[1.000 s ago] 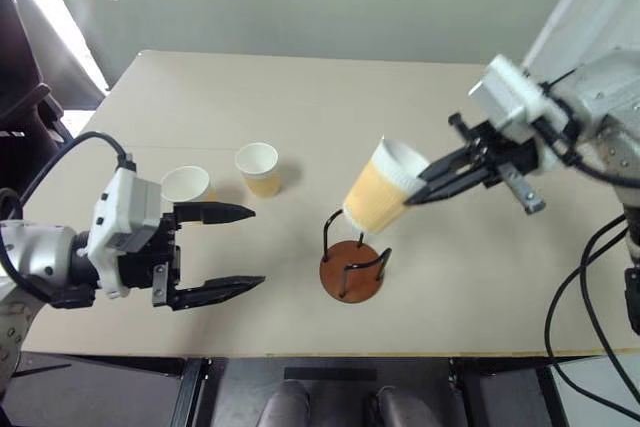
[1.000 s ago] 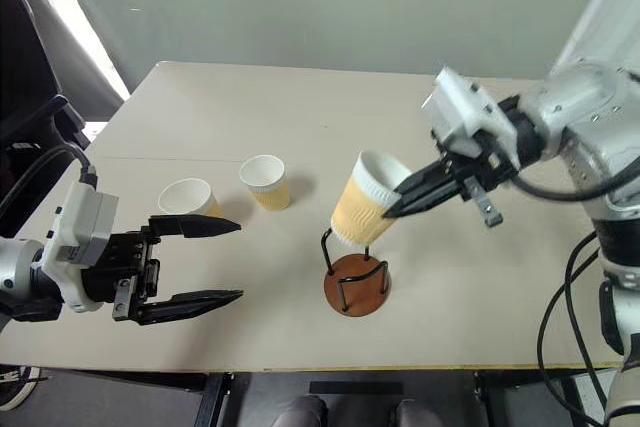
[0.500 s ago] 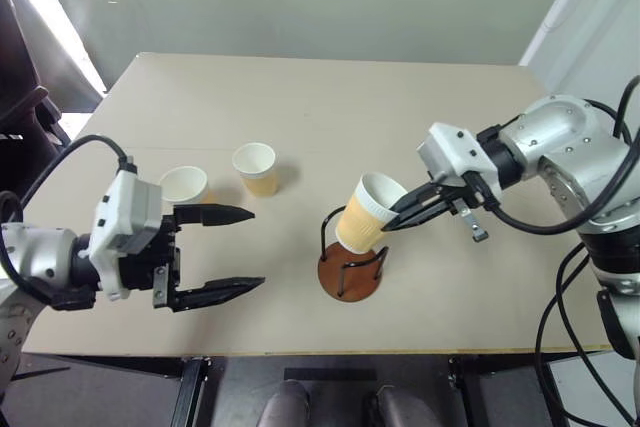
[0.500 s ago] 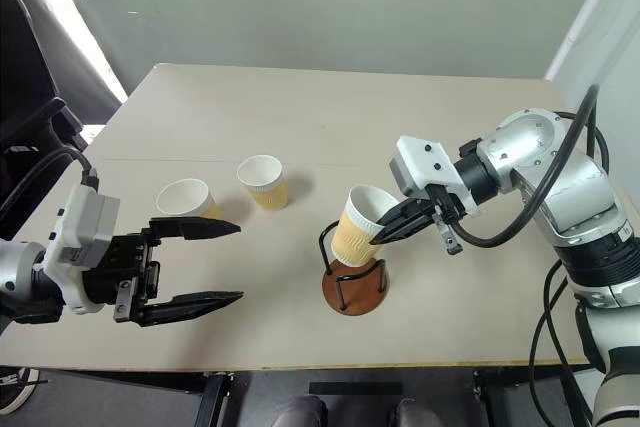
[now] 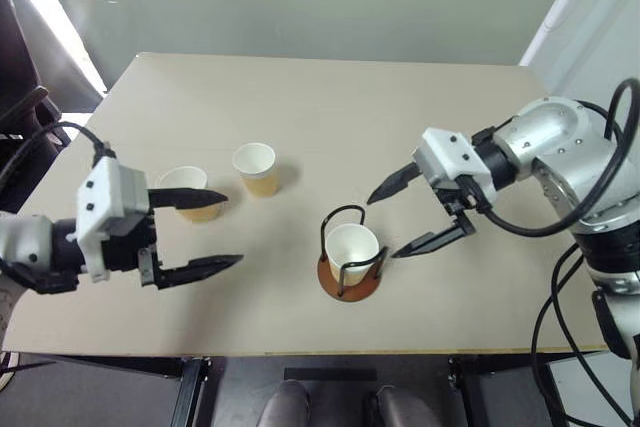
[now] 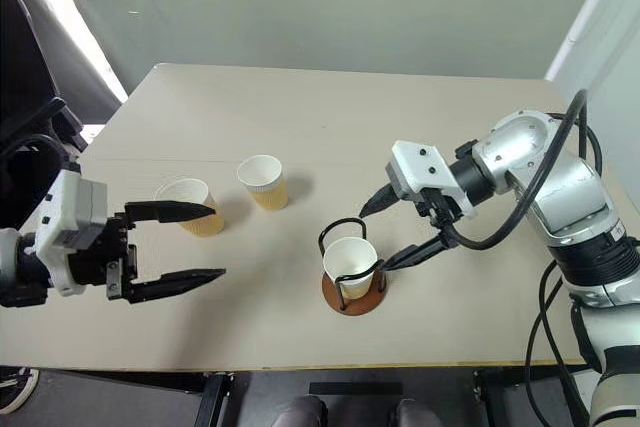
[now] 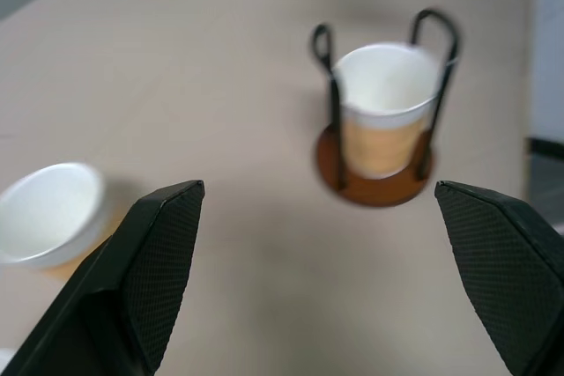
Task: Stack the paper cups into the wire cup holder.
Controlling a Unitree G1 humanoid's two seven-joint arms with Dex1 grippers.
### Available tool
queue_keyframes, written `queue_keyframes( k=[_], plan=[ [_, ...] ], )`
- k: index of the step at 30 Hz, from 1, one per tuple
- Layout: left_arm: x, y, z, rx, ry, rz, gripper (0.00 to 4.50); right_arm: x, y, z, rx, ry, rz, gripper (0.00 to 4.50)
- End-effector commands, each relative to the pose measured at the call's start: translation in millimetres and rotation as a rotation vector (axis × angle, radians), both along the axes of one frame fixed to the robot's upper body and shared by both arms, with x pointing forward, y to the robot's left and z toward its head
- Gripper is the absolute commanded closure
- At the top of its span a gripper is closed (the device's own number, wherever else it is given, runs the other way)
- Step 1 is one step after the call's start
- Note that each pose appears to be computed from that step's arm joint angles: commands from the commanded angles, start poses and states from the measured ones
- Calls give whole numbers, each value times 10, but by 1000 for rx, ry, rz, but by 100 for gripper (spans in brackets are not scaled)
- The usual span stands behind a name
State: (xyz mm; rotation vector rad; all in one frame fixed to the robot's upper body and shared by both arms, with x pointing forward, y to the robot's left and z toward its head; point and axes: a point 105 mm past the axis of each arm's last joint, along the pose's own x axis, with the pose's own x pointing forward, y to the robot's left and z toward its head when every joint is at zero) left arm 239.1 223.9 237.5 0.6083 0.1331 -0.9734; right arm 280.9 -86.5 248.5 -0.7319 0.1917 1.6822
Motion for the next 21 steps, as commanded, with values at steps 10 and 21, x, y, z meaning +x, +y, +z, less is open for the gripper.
queue_keyframes(
  k=[10,21],
  plan=[
    [380,590,50,418,-83,141,0,-94,-702,701,477,131,-130,2],
    [779,669,-166,540,-95,120,0,-199,-966,748,619,125,-239,2]
  ],
)
